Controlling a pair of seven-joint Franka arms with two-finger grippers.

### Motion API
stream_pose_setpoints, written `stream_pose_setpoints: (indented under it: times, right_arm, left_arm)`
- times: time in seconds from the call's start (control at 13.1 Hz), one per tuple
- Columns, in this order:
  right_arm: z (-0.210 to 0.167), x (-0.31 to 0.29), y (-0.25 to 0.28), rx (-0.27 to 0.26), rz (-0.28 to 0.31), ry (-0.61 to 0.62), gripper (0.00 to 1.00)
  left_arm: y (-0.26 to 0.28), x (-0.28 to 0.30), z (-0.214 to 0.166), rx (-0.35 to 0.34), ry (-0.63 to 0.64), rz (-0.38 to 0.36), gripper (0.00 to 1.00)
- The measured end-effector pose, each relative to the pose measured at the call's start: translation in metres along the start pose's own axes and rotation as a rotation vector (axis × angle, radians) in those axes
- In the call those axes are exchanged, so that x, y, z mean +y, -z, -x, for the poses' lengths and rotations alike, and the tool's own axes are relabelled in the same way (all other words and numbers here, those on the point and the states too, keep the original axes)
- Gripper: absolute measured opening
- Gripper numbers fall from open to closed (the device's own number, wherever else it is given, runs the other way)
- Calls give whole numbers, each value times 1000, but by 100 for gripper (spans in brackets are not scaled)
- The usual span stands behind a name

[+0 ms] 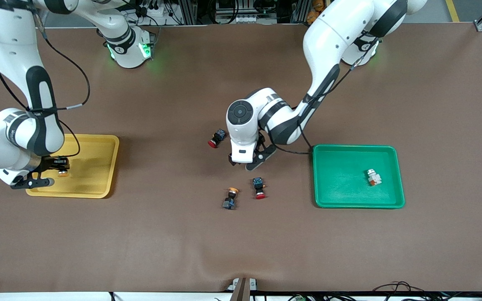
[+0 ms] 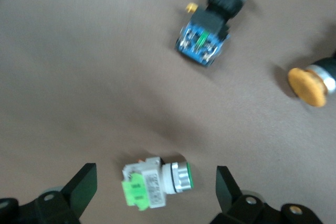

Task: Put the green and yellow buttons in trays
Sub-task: 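Lower the yellow button into the yellow tray while the left gripper grasps a green button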

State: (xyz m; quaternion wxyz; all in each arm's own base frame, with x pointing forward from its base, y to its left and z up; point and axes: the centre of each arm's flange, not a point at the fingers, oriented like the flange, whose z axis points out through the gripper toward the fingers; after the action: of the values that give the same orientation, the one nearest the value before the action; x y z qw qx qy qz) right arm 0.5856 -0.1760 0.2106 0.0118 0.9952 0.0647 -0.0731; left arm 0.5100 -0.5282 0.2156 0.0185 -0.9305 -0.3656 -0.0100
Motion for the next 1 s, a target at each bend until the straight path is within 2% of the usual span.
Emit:
stream_pose_setpoints:
  times: [0.23, 0.46, 0.54, 1.0]
  right_arm:
    - [4, 8, -14, -14, -2, 13, 33]
    - [6, 13, -14, -15, -1, 22, 33]
    - [7, 14, -15, -14, -3, 21, 37]
    - [7, 13, -16, -7, -21, 9, 99]
  left_arm:
    - [-23, -1, 10, -7, 106, -16, 100]
    - [-28, -1, 7, -4, 151, -21, 100]
    - [-30, -2, 7, -4, 155, -24, 100]
    - [-47, -5, 17, -6, 175, -48, 100]
